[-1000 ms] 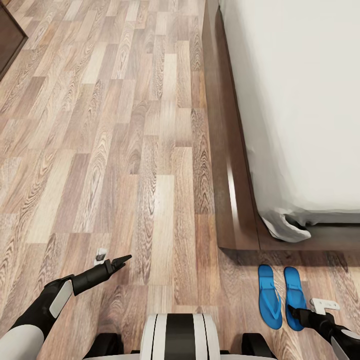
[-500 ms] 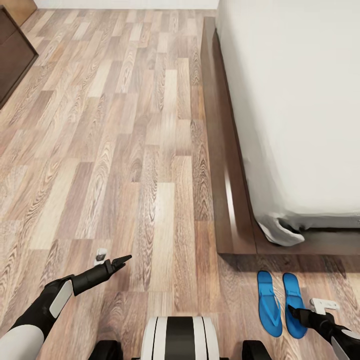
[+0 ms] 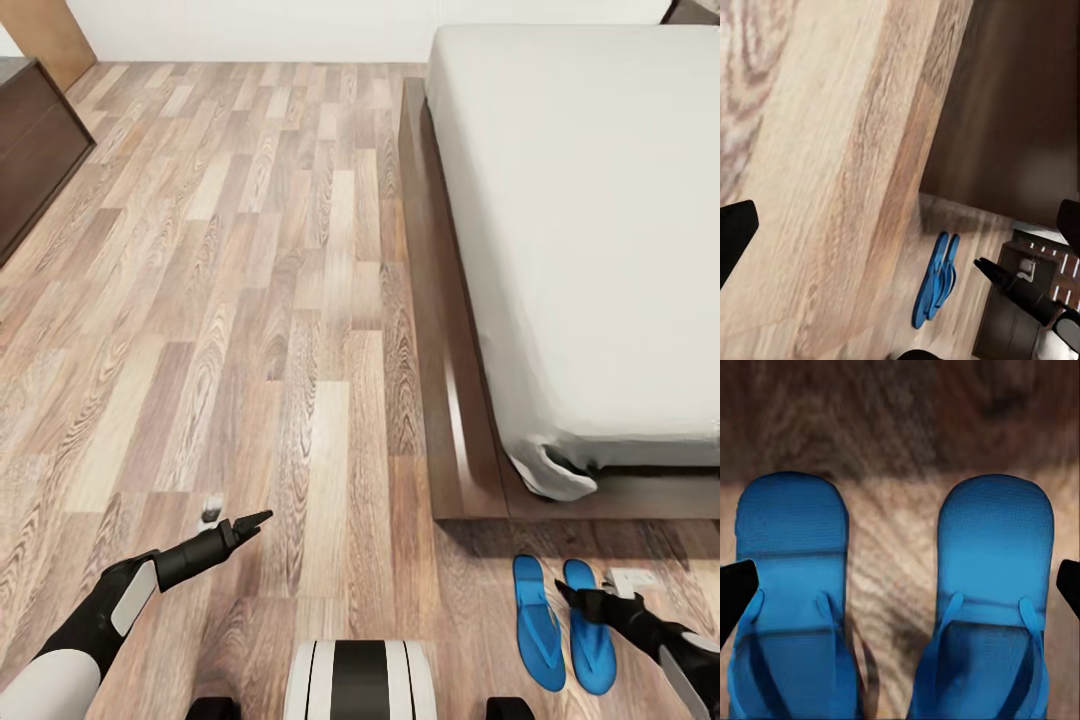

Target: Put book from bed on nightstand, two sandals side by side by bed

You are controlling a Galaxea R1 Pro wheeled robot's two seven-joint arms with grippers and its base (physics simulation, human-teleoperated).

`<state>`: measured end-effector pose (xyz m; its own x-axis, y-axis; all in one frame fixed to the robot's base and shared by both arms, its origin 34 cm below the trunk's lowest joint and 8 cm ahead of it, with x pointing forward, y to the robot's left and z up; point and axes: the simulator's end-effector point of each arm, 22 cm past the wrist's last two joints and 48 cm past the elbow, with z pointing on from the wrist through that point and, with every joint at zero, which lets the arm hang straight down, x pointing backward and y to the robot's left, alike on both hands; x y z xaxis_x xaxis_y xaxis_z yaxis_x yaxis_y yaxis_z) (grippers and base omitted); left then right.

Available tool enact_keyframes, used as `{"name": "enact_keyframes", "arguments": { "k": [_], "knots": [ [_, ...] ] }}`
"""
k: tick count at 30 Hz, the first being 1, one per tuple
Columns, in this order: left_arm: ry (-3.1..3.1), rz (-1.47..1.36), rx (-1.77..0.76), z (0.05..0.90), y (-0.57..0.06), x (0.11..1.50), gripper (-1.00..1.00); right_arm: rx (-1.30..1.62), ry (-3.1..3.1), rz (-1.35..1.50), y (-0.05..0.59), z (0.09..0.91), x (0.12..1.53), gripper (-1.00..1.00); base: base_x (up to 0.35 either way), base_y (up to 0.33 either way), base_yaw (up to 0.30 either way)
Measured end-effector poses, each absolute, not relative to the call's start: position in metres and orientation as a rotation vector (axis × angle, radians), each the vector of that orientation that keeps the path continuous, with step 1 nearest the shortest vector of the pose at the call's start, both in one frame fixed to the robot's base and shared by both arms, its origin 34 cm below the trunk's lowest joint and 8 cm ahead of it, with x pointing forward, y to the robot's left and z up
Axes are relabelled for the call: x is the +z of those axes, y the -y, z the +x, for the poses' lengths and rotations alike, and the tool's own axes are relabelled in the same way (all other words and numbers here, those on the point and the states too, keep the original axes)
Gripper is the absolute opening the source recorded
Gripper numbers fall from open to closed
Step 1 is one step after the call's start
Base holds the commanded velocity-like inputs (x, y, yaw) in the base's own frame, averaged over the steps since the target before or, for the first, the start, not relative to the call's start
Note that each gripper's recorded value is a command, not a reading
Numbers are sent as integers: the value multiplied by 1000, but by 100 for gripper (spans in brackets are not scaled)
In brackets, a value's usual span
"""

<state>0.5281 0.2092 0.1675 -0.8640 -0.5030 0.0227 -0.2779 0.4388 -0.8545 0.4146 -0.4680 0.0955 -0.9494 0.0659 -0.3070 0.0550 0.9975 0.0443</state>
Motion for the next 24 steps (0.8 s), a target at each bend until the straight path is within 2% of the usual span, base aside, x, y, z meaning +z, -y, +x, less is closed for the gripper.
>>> {"name": "enact_keyframes", "arguments": {
  "k": [7, 15, 24],
  "knots": [
    [-2466, -712, -1385, 517, -209, 167, 100, 520, -2730, 151, 413, 424, 126, 100, 0, 0, 0],
    [-2553, -710, -1231, 460, -239, 139, 100, 862, -2744, 360, 385, 352, 143, 100, 0, 0, 0],
    [-2585, -669, -1074, 405, -259, 127, 100, 905, -2724, 391, 379, 344, 154, 100, 0, 0, 0]
  ]
}}
